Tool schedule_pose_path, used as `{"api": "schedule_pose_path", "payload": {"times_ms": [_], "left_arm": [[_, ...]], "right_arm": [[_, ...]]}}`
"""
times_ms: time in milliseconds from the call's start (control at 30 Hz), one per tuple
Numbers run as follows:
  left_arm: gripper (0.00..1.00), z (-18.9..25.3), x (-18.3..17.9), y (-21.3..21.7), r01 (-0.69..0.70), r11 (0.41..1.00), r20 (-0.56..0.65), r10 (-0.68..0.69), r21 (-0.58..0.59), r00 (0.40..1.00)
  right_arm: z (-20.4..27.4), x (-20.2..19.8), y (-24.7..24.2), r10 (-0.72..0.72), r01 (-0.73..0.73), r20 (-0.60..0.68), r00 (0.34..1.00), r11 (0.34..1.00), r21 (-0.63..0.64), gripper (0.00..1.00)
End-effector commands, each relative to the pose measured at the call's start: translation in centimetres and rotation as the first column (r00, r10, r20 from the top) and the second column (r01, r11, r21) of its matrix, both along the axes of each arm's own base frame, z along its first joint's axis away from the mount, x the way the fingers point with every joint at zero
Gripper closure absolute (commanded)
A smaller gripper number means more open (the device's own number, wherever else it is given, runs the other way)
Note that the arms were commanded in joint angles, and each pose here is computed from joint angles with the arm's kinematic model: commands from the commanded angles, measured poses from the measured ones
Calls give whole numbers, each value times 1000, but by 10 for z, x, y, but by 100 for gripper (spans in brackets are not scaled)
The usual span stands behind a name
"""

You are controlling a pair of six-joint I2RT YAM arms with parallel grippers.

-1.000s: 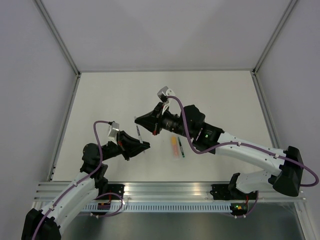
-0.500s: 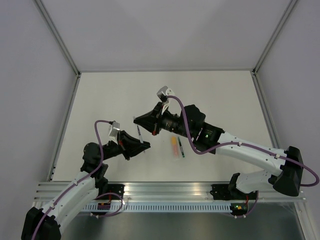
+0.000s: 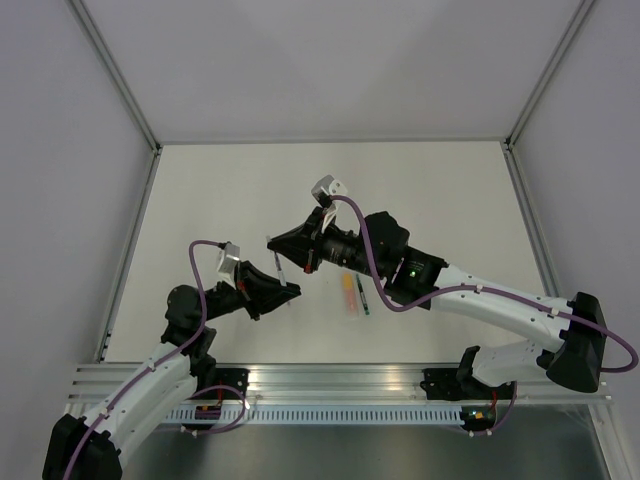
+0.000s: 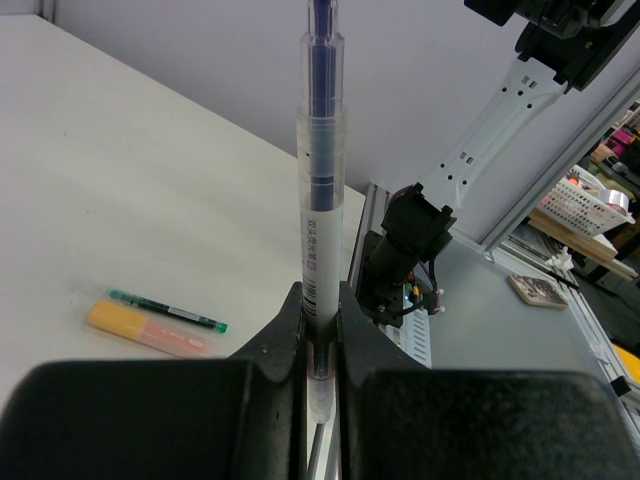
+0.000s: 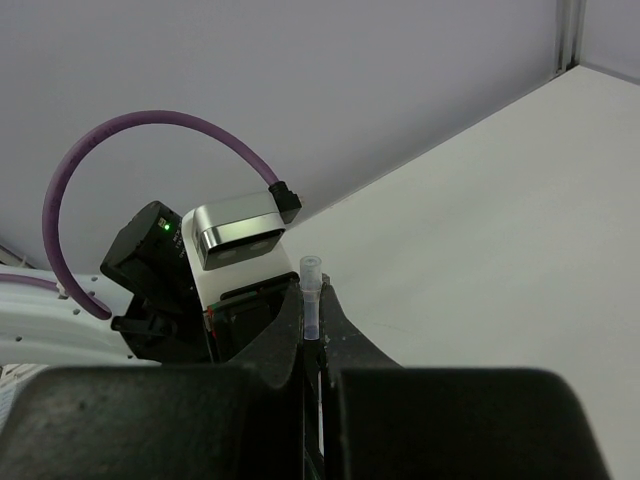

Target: Insert the pens into the pen caps

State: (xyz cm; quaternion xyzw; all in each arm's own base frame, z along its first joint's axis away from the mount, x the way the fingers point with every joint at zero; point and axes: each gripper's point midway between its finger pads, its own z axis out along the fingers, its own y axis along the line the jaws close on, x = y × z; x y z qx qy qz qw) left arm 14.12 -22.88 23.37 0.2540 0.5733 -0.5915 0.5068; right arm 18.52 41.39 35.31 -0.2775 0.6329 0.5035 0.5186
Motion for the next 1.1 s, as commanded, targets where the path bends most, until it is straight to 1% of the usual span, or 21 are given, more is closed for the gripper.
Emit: {"api": "schedule_pose_path", "payload": {"times_ms": [0,667,900,1067], "left_arm": [[98,9,-1,1,-3,1000,33,3,-22,999],[98,10,0,3,-22,999,37,23,-25,999],[98,9,3,3,-37,999,30,38,-24,999],[98,11,4,5,-56,998,21,57,-38,998]], "right_arm": [[7,-1,-2,-7,7,32,999,1000,9,100],[-8,0,-1,1,0,37,999,1000,-25,100],[-18,-14,5,55,-54,22,998,998,-26,100],[-39,-27,3,69,-69,11,998,997,-20,100]]}}
